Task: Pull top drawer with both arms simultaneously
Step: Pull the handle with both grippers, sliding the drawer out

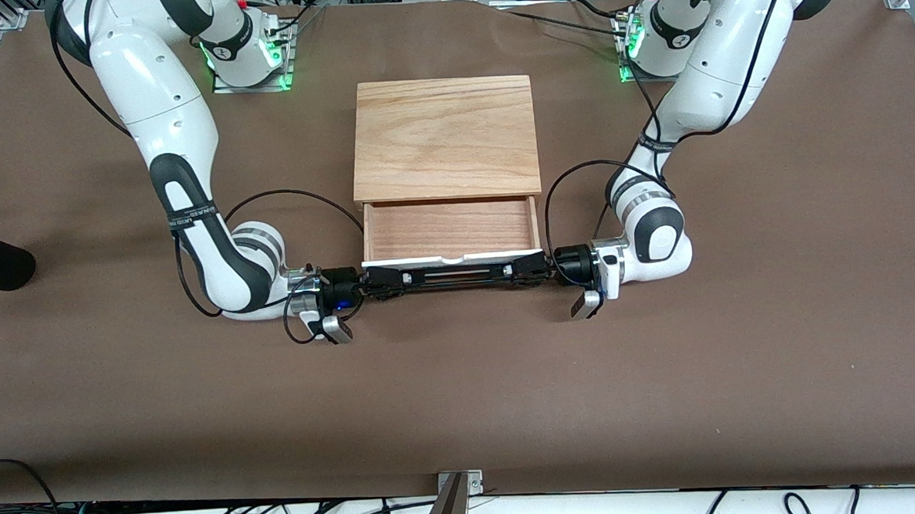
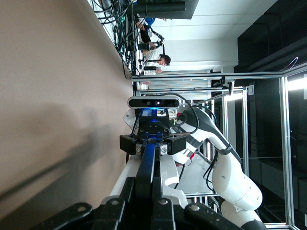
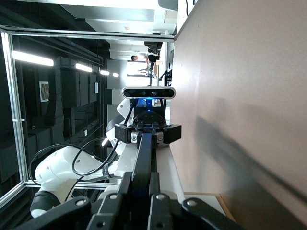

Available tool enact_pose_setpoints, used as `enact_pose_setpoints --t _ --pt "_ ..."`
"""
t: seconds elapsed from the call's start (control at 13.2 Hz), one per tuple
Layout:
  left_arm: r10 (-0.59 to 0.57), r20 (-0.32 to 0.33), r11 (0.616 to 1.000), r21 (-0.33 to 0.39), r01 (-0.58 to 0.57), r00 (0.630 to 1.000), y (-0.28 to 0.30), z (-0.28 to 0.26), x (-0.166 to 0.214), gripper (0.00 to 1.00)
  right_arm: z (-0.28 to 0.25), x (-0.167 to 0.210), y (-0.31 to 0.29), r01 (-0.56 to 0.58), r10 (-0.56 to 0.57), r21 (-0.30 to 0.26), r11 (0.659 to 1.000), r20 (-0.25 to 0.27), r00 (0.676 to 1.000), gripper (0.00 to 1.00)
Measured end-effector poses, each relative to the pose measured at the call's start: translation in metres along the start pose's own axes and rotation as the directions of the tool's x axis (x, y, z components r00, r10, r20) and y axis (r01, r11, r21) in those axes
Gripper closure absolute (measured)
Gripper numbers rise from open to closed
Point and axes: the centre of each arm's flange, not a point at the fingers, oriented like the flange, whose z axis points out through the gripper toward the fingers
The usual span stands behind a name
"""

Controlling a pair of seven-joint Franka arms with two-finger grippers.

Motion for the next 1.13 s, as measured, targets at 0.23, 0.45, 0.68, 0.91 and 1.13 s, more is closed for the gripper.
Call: enact_pose_setpoints --t 0.23,0.45,0.68,0.91,1.13 --pt "0.0 -0.004 1.0 0.002 0.0 1.0 0.0 -0.001 0.001 0.81 0.001 0.002 0.002 0.0 0.0 0.006 1.0 0.002 1.0 0.82" --pt "-0.003 -0.006 1.0 0.004 0.003 1.0 -0.001 -0.001 0.001 0.81 0.001 0.004 0.005 -0.002 0.002 0.015 1.0 0.006 1.0 0.82" --pt "-0.006 -0.007 1.0 0.005 0.006 1.0 -0.001 -0.001 0.001 0.81 0.001 0.005 0.007 -0.005 0.005 0.021 1.0 0.009 1.0 0.82" --pt "-0.012 -0.009 1.0 0.004 0.012 1.0 -0.004 -0.001 0.002 0.81 0.001 0.005 0.008 -0.007 0.007 0.02 1.0 0.008 1.0 0.82" --pt "0.0 -0.019 1.0 -0.006 -0.001 1.0 -0.006 0.0 0.011 0.81 0.0 0.013 0.004 0.004 -0.004 0.008 1.0 -0.007 1.0 0.82"
